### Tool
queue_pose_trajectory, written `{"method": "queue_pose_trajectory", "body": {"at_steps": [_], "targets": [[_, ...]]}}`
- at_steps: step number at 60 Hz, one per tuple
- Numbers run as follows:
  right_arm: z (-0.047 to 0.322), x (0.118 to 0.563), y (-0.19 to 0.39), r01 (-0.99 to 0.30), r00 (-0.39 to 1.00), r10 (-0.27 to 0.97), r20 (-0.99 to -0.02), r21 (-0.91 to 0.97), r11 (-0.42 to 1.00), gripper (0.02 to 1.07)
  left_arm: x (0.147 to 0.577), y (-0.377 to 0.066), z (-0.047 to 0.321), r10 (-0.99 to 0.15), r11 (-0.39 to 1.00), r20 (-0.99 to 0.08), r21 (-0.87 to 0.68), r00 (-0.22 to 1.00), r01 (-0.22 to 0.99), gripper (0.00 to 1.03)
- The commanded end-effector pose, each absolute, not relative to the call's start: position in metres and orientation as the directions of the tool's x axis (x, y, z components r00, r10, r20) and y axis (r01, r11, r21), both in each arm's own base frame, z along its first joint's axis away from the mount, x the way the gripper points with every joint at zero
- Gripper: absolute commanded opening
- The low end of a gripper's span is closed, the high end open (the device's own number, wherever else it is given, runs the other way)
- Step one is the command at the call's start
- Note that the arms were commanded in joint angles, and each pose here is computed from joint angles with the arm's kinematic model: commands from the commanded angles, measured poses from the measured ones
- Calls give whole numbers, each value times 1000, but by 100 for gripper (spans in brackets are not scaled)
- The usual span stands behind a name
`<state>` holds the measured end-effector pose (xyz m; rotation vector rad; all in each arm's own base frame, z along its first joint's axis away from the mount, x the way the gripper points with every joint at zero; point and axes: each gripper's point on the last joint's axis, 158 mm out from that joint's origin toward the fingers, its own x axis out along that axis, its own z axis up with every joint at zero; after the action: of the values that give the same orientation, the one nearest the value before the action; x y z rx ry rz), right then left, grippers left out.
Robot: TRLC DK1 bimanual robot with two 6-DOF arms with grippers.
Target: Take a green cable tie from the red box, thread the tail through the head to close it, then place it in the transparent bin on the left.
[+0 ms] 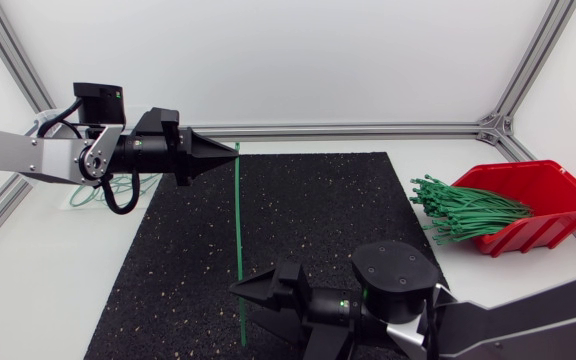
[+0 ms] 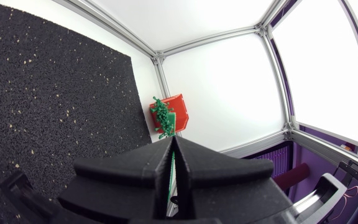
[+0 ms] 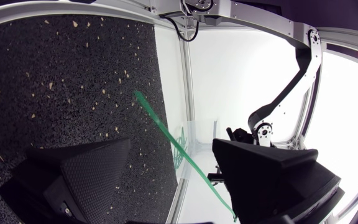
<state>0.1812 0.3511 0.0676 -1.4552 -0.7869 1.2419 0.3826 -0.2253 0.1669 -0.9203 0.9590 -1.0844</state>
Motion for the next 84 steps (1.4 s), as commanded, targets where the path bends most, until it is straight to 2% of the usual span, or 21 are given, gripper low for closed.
{"method": "queue_pose_trajectory", "body": {"at_steps": [1, 8, 15, 21, 25, 28, 63, 68, 70, 81, 84], "targets": [[65, 181, 353, -107, 242, 926, -291, -956, -272, 103, 387, -226, 174, -974, 193, -148, -940, 174, 281, 4], [68, 178, 356, -104, 235, 930, -282, -959, -265, 102, 389, -225, 175, -973, 193, -147, -939, 178, 284, 4], [72, 181, 357, -102, 240, 931, -274, -961, -257, 89, 389, -224, 173, -973, 194, -148, -941, 178, 276, 4], [79, 181, 359, -89, 240, 936, -256, -966, -242, 64, 390, -222, 170, -972, 195, -150, -943, 180, 270, 4], [81, 180, 358, -86, 235, 939, -251, -968, -238, 40, 390, -223, 167, -972, 196, -152, -944, 179, 264, 4], [79, 179, 356, -88, 234, 937, -258, -966, -244, 32, 390, -223, 165, -972, 196, -153, -945, 177, 261, 4], [78, 177, 354, -83, 236, 936, -260, -965, -247, 20, 387, -228, 162, -974, 194, -155, -947, 164, 256, 4], [78, 176, 353, -83, 236, 936, -261, -965, -248, 14, 388, -226, 162, -973, 196, -156, -947, 168, 256, 4], [77, 175, 352, -84, 234, 936, -263, -965, -250, 8, 389, -226, 162, -973, 196, -156, -947, 170, 255, 4], [79, 175, 353, -89, 235, 937, -258, -966, -243, 8, 387, -229, 162, -974, 194, -156, -946, 162, 258, 4], [84, 177, 354, -133, 242, 939, -246, -967, -219, 8, 386, -229, 161, -975, 195, -156, -945, 161, 264, 4]]}}
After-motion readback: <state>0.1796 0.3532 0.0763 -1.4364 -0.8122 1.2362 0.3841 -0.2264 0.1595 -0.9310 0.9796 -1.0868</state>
